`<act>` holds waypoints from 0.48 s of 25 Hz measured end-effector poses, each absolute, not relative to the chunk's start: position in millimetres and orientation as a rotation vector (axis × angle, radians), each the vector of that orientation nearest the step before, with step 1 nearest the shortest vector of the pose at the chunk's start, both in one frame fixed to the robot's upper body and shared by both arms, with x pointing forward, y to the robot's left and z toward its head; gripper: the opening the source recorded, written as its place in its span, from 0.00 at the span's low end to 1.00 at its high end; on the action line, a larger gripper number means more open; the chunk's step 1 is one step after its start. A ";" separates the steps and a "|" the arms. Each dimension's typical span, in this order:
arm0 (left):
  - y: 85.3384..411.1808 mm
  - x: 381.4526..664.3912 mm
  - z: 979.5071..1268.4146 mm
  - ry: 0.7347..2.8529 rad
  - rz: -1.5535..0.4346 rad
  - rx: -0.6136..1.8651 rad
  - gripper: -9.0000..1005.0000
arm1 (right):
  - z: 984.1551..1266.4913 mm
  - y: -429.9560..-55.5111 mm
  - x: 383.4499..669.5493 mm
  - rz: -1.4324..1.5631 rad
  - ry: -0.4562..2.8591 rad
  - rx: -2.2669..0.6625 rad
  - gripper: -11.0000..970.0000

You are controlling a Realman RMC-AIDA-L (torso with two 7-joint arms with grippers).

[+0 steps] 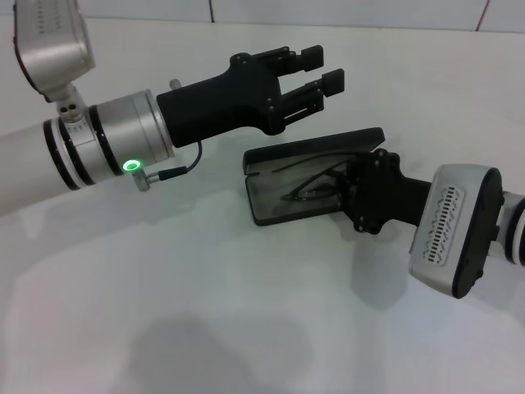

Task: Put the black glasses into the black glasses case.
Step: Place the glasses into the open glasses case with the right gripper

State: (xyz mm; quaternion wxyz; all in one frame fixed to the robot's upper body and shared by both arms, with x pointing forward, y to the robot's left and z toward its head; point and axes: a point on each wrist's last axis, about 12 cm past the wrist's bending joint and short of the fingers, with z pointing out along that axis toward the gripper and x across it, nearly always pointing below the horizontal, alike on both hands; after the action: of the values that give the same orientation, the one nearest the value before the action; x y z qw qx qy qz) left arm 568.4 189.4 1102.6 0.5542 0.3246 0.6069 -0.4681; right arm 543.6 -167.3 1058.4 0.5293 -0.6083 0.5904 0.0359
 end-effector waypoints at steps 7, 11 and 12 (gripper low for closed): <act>189.4 568.1 1102.1 1.436 -1.107 0.767 0.50 | 1055.9 -165.1 543.2 0.092 1.441 -1.439 0.14; 189.3 567.9 1101.8 1.437 -1.107 0.769 0.50 | 1055.4 -163.8 542.0 0.129 1.478 -1.408 0.36; 189.9 567.6 1101.5 1.438 -1.106 0.767 0.50 | 1055.5 -164.0 541.7 0.142 1.489 -1.400 0.37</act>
State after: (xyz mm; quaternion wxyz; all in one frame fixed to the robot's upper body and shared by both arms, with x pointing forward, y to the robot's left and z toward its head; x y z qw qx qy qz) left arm 567.6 189.9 1101.5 0.5528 0.3246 0.6083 -0.4679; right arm 541.7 -164.0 1055.5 0.5198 -0.5838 0.6209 0.0594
